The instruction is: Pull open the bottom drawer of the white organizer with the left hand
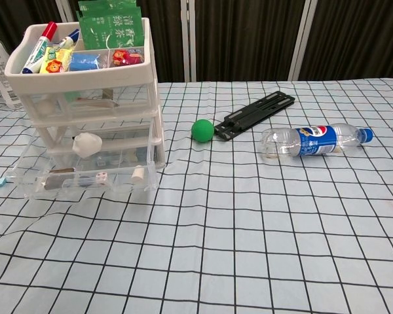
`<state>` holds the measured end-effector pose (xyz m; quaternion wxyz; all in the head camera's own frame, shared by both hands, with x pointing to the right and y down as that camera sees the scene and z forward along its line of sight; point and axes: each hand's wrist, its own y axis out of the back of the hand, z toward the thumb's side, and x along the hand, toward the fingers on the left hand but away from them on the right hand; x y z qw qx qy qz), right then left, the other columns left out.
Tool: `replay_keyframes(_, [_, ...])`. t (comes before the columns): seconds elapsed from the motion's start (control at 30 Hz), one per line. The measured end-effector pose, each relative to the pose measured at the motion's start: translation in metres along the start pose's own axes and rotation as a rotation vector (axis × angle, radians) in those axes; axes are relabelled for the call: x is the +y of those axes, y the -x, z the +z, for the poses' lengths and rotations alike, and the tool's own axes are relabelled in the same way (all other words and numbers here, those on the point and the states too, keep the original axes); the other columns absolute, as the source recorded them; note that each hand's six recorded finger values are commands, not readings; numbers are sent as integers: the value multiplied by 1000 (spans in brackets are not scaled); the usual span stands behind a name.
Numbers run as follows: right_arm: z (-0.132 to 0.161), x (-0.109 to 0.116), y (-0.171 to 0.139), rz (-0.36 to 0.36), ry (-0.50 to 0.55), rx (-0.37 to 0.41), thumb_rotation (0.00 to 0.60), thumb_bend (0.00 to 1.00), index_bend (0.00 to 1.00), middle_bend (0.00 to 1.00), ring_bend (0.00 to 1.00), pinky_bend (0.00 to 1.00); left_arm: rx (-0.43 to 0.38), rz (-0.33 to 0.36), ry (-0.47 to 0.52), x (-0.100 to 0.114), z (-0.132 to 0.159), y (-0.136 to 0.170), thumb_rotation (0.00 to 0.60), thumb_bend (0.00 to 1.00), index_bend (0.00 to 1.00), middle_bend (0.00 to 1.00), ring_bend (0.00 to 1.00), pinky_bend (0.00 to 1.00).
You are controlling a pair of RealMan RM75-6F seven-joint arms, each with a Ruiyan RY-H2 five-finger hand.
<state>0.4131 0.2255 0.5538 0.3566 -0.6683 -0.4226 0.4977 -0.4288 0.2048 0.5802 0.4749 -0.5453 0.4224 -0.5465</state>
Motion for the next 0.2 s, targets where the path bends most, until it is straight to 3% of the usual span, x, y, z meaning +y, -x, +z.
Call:
replay_keyframes(0.07, [0,-1,1,-6,-13,5,600,17,70,0,0,0,15,-6,24,0,-1,16,600,131,0,0,0,34])
replay_keyframes(0.2, [1,1,2,-29,-35,14,600,17,60,0,0,0,30,7,57,7,-1,34,600,118,0,0,0,8])
